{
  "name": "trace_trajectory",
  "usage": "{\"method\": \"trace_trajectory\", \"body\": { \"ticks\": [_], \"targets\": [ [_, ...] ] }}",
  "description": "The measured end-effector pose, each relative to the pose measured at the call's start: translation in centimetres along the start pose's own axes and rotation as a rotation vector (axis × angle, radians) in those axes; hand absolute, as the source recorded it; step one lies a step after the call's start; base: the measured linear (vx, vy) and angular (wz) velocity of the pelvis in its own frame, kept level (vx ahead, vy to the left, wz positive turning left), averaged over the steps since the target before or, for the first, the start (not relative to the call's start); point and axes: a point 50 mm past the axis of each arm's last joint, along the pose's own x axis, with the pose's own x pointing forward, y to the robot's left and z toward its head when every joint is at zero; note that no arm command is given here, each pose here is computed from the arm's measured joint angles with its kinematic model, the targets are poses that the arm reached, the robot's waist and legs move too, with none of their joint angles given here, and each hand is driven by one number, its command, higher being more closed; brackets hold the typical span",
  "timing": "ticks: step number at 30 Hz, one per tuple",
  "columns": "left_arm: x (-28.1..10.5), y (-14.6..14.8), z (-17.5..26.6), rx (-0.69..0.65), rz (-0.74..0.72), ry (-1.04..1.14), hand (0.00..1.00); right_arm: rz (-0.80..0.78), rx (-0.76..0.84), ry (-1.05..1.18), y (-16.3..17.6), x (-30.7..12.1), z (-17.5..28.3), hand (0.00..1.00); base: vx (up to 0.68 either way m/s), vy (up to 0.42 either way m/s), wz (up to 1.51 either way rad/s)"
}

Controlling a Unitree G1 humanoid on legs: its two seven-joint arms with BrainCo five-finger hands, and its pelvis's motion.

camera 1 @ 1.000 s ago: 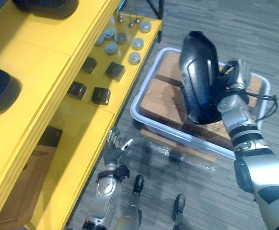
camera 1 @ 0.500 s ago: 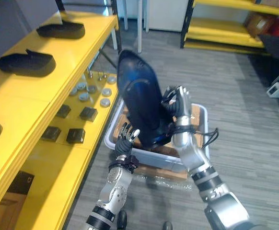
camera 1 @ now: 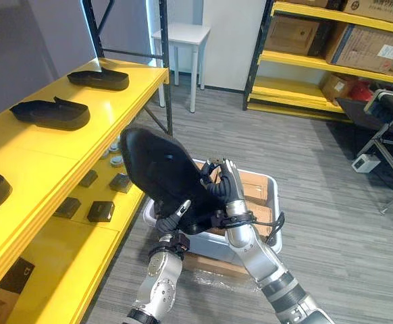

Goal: Walk over and take plastic housings, then place them on the shelf

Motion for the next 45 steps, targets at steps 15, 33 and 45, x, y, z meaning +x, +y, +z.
{"method": "trace_trajectory", "body": {
  "ticks": [15, 33, 45],
  "targets": [
    [-5.2, 2.0, 4.5, 0.308, 0.161, -0.357, 1.0, 0.043, 0.251, 0.014, 1.1, -4.5, 0.8, 0.0, 0.07, 0.072, 1.03],
    [-8.5, 8.0, 10.5, 0.685, 0.506, -0.619, 1.0, -0.606, 0.016, 0.476, -13.9, -16.6, -6.0, 0.0, 0.28, 0.054, 1.22],
    [-8.0, 7.1, 11.0, 0.2, 0.347, -0.58, 1.0, -0.417, 0.164, 1.346, -8.1, -33.4, -12.8, 0.0, 0.12, -0.065, -0.01]
  ]
}}
